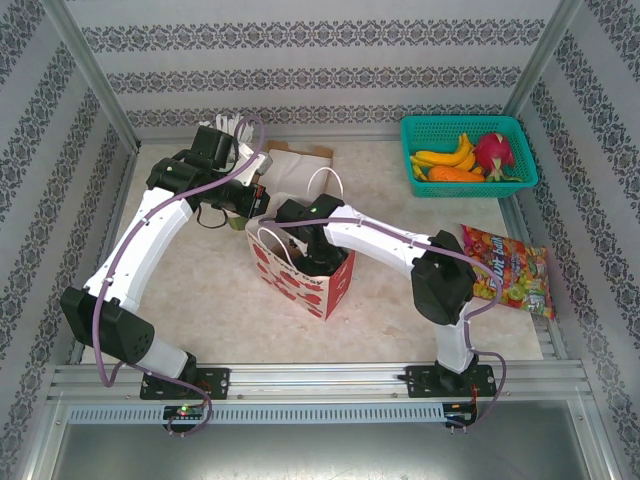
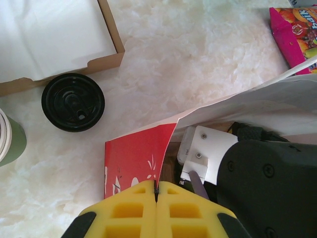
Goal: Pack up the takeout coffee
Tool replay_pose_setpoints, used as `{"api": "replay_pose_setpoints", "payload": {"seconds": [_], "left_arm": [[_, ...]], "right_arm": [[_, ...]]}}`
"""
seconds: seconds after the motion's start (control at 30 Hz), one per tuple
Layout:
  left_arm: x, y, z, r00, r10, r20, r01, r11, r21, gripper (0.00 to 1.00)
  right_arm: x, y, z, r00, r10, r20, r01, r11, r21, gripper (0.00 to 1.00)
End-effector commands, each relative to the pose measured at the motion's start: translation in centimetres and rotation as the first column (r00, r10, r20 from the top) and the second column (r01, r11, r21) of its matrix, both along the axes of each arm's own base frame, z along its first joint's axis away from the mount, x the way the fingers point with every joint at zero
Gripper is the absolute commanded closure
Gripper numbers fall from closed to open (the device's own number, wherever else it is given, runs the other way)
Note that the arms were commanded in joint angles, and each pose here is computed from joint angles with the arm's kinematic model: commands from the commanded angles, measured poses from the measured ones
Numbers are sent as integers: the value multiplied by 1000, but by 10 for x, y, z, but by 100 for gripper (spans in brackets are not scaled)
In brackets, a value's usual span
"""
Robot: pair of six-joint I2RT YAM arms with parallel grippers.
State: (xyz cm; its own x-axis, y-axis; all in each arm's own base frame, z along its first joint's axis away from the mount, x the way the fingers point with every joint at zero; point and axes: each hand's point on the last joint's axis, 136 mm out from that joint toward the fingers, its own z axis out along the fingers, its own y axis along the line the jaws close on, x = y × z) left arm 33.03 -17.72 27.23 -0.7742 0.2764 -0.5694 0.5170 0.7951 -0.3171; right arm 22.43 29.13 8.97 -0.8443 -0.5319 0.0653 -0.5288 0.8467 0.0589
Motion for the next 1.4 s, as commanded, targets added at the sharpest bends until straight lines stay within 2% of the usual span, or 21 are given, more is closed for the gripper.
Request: {"api": "replay_pose_setpoints", "payload": {"seconds": [0.0,0.53,1.37], "left_arm": [[2,-3,4,1000,-7,14,7,1000,-24,100],[2,-3,5,1000,-8,15,8,1000,-26,100],[1,-1,6,1000,-5,24,6,1000,-17,100]], "right_arm": [[-14,-29,-80,992,-46,-116,24,982,-189,35],[-4,-17,-51,996,-36,-83,24,991,-133,34],[6,-5,32,996,-69,49,68,997,21,13]]}}
